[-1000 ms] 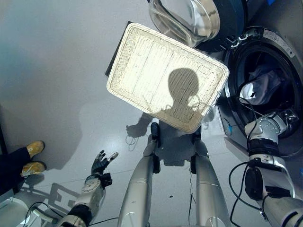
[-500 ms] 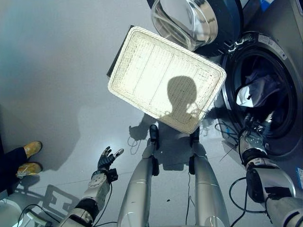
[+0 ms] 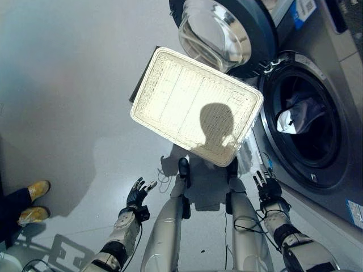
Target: Put the clothes into the washing machine.
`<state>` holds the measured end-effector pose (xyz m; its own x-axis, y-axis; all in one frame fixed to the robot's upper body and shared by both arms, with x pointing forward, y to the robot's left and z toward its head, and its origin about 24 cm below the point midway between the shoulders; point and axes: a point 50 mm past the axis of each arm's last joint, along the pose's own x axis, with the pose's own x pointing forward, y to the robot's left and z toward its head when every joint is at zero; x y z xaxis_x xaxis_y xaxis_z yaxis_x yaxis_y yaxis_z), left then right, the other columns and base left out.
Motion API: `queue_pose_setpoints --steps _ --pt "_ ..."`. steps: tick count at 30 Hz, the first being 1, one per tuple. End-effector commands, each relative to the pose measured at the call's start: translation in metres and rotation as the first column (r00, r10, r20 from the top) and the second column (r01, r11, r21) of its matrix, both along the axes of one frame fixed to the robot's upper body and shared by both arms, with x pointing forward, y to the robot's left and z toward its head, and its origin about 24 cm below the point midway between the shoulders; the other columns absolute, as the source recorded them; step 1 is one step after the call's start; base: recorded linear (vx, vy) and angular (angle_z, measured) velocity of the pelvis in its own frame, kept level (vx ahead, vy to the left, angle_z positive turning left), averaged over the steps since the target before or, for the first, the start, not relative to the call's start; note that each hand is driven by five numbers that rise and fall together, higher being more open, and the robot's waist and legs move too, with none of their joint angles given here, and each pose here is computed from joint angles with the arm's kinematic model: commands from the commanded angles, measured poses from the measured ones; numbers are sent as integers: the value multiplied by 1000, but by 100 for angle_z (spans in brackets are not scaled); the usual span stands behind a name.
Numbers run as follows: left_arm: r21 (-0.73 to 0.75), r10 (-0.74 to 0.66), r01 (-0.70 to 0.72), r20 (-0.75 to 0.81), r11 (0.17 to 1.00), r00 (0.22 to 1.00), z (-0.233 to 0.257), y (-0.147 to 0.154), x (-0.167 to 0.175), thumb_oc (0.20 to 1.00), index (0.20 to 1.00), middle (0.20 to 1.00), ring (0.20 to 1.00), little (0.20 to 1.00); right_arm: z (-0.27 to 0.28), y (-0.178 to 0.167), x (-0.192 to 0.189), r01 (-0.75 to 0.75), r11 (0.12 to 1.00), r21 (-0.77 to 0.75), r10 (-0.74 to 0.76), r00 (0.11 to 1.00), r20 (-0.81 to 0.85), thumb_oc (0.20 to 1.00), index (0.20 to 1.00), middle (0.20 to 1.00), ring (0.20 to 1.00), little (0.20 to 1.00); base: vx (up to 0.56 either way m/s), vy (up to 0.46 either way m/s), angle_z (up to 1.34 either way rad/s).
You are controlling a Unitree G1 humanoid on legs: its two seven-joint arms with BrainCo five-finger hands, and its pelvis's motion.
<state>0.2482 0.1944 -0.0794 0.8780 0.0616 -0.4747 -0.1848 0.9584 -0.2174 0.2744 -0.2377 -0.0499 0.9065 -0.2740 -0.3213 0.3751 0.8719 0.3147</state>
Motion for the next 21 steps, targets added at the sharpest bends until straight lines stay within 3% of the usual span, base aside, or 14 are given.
queue_pose_setpoints --steps 1,4,6,9,11,15,21 --pt "25 -56 58 -72 998 996 -14 16 -21 1000 1000 1000 1000 1000 6 -11 -5 -122 941 -314 110 992 -54 1000 1000 1000 1000 1000 -40 -4 1" --pt "29 -91 95 -111 995 990 -19 22 -27 1000 1000 1000 1000 1000 0 -10 -10 -219 882 -417 173 974 -145 1000 1000 1000 1000 1000 -28 -21 0" --pt "45 -109 118 -166 992 980 -26 29 -38 1000 1000 1000 1000 1000 -17 -10 -26 -319 850 -419 224 939 -261 1000 1000 1000 1000 1000 17 -43 -2" --pt "47 -113 123 -176 991 978 -27 30 -40 1000 1000 1000 1000 1000 -21 -9 -29 -347 837 -422 240 928 -285 1000 1000 1000 1000 1000 53 -46 20" --pt "90 -206 245 -317 965 926 -43 34 -65 1000 1000 1000 1000 1000 -54 3 -66 -579 720 -383 351 780 -519 1000 1000 1000 1000 1000 297 -224 25" --pt "95 -276 334 -381 938 882 -54 22 -81 1000 1000 1000 1000 1000 -76 10 -94 -632 735 -246 372 679 -632 1000 1000 1000 1000 1000 198 -113 43" --pt "52 -256 301 -402 952 879 -62 8 -92 1000 1000 1000 1000 1000 -93 22 -120 -671 724 -160 380 581 -720 1000 1000 1000 1000 1000 149 -66 19"
